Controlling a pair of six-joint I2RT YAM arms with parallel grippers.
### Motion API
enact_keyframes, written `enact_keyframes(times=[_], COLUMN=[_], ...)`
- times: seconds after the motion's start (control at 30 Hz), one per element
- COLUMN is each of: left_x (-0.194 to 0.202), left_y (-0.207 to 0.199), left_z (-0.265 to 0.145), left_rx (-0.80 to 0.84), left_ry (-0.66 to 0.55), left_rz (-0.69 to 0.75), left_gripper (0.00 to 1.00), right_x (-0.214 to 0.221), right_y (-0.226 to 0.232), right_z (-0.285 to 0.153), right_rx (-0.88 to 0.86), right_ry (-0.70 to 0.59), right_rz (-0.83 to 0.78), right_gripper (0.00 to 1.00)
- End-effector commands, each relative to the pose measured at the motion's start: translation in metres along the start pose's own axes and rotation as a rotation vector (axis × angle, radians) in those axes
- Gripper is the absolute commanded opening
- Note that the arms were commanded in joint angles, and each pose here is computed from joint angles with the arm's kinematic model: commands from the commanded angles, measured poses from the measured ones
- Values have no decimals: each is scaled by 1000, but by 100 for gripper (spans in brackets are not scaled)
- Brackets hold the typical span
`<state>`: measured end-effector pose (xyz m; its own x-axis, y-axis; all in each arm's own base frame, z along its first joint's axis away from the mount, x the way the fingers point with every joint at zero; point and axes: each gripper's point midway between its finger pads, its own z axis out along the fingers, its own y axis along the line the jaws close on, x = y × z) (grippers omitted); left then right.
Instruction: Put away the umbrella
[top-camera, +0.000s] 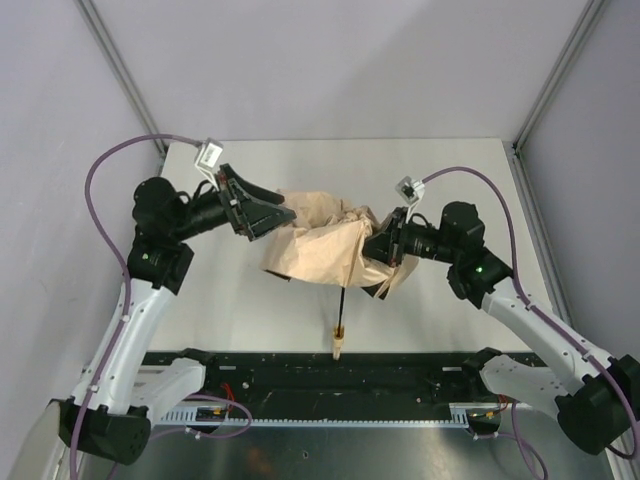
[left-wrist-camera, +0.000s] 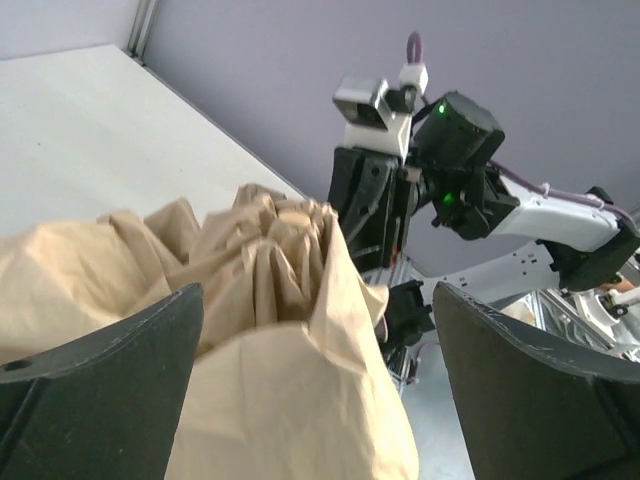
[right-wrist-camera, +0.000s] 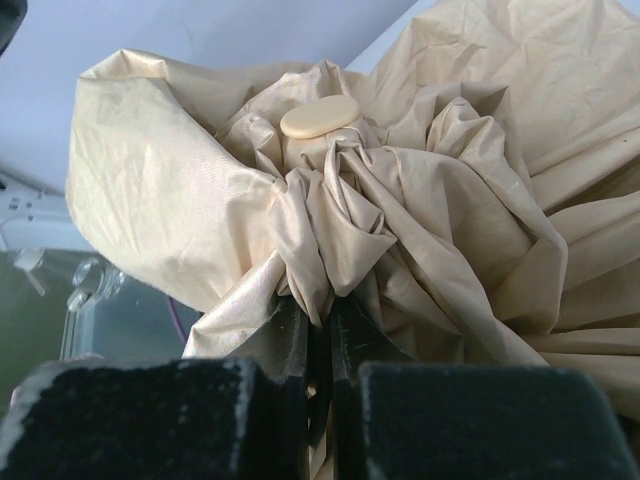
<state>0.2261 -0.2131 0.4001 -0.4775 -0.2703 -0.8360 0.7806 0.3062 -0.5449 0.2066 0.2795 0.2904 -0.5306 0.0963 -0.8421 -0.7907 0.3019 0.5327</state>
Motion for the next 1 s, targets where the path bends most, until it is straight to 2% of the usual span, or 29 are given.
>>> enact_keyframes(times=[0.0,0.17,0.23,0.43,0.53,0.63,0.7,0.87,0.97], left_x=[30,60,74,92,84,76,77,93,94], left_y=[10,13,27,84,94,97,96,85,96], left_z=[-3,13,21,26,27,24,22,31,30], left_rx=[-33,-62,-111,-318,-349,-350,-340,-279,-343], left_ry=[64,125,174,259,262,255,261,306,289], left_rz=[-3,-1,-11,14,51,79,87,54,62], left_gripper=[99,99,94,49,24,6,1,0,0], right_x=[-44,-49,-51,-52,-48,-44,-42,-40,-44], right_y=[-1,-5,-1,12,20,21,23,37,47], right_z=[-11,-18,-22,-40,-47,-52,-53,-42,-40], right_rx=[1,-50,-78,-188,-245,-274,-309,-403,-454], right_ry=[-143,-126,-118,-61,-21,12,34,64,62], right_rz=[-35,-19,-31,-49,-82,-98,-93,-87,-95], right_gripper=[0,0,0,0,0,0,0,0,0])
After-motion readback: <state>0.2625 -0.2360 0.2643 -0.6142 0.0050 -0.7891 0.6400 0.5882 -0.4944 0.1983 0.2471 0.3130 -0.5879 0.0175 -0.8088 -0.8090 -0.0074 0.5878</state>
